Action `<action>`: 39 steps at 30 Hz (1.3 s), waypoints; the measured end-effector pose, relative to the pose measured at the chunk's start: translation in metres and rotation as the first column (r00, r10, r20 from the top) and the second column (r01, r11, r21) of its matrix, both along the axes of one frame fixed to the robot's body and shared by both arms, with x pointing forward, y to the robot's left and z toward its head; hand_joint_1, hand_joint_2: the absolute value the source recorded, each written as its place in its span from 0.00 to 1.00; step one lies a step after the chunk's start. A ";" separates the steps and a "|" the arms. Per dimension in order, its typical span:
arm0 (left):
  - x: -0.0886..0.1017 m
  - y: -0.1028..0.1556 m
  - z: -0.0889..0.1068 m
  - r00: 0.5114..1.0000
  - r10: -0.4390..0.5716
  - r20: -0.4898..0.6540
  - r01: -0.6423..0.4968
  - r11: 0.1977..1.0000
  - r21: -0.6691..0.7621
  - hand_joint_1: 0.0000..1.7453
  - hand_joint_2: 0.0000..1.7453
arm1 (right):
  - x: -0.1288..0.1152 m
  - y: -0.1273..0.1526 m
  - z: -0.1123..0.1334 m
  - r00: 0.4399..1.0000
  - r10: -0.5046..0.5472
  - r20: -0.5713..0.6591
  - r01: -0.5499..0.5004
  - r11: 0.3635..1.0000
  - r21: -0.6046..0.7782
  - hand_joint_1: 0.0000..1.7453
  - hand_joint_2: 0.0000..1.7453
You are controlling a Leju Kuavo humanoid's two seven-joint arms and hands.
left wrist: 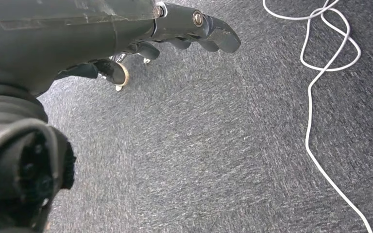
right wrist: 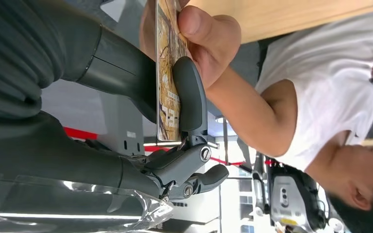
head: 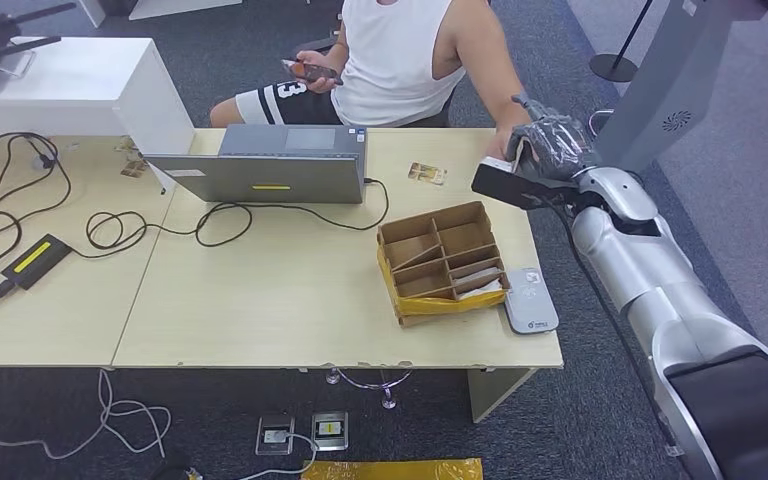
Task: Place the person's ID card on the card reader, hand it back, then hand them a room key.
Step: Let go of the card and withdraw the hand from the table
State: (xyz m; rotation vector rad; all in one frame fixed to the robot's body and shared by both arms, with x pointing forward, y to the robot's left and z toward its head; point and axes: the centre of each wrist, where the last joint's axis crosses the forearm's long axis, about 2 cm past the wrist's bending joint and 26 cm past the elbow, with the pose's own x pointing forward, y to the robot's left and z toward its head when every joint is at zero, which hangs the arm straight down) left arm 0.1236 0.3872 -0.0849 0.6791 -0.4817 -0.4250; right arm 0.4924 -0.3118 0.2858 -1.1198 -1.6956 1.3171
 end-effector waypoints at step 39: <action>-0.033 0.000 -0.008 0.997 0.057 -0.050 -0.056 0.998 0.031 0.00 0.00 | -0.042 -0.183 0.089 0.699 -0.277 0.659 0.252 0.958 0.135 0.00 1.00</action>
